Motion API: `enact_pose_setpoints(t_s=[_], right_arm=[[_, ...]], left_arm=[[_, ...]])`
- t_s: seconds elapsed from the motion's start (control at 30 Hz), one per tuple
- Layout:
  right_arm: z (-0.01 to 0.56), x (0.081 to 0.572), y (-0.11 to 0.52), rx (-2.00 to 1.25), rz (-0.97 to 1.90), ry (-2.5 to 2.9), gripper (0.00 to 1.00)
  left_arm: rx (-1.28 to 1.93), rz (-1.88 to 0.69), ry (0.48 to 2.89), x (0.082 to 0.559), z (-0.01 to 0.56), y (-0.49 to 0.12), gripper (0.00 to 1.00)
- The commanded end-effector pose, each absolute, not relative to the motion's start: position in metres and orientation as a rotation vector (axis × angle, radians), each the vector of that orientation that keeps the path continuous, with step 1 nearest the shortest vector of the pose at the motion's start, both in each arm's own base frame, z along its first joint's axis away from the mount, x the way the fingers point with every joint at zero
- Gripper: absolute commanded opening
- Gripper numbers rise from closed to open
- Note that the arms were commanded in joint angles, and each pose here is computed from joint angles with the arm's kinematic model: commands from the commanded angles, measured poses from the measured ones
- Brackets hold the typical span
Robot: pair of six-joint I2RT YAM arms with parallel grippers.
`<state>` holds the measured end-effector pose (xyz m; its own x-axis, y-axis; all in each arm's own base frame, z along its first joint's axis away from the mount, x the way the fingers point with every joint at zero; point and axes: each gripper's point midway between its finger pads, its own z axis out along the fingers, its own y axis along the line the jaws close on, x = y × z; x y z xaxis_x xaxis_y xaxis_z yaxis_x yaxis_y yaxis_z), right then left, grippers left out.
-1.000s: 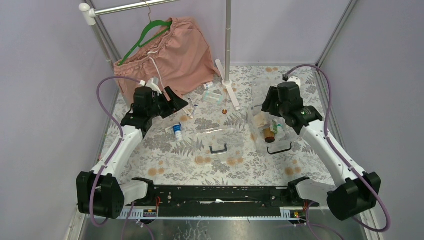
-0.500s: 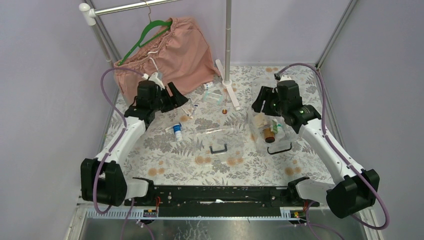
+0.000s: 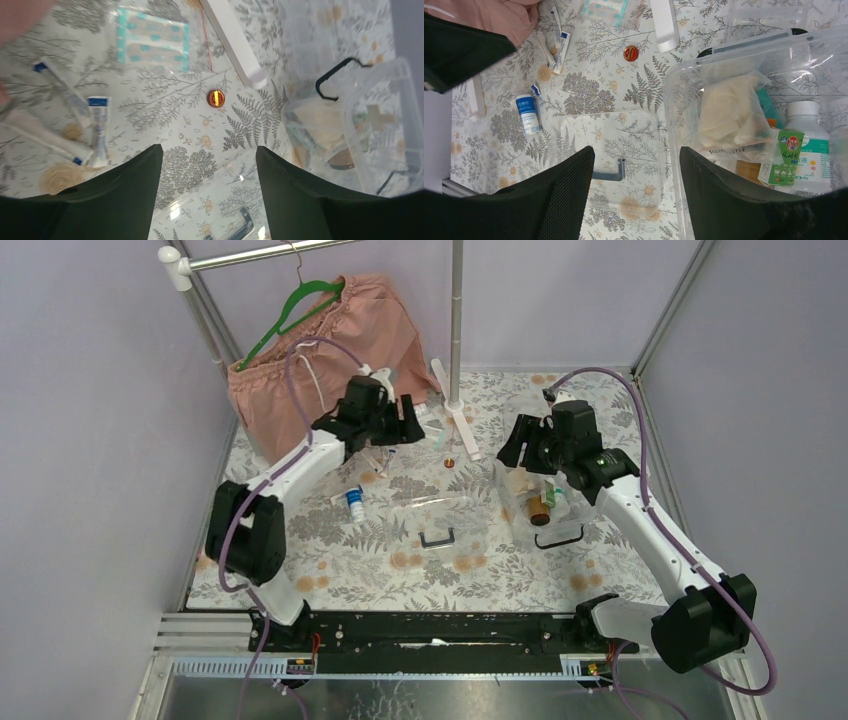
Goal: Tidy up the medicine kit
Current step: Place the medical item at the medicine box, then adjust the medicine box at the center of the board.
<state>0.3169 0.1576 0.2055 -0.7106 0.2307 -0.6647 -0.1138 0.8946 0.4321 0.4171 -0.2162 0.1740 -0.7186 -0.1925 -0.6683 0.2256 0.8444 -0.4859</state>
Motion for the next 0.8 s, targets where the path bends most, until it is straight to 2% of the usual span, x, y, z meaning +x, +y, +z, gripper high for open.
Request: enact_pose_setpoints(t_s=[0.0, 0.13, 0.37, 0.63, 0.77], right_arm=[[0.217, 0.31, 0.158, 0.078, 0.613, 2.261, 0.71], [0.215, 0.308, 0.154, 0.087, 0.596, 2.254, 0.71], [0.216, 0.305, 0.144, 0.136, 0.546, 2.256, 0.72], [0.209, 0.302, 0.139, 0.157, 0.498, 2.315, 0.74], [0.215, 0.299, 0.151, 0.073, 0.566, 2.341, 0.75]], left_arm=[[0.152, -0.608, 2.345, 0.412, 0.145, -0.242, 0.76], [0.134, -0.56, 2.392, 0.414, 0.128, -0.24, 0.76], [0.075, -0.387, 2.386, 0.413, 0.131, -0.212, 0.75], [-0.082, -0.334, 2.363, 0.389, 0.151, -0.185, 0.75], [-0.13, -0.357, 2.352, 0.375, 0.171, -0.179, 0.76]])
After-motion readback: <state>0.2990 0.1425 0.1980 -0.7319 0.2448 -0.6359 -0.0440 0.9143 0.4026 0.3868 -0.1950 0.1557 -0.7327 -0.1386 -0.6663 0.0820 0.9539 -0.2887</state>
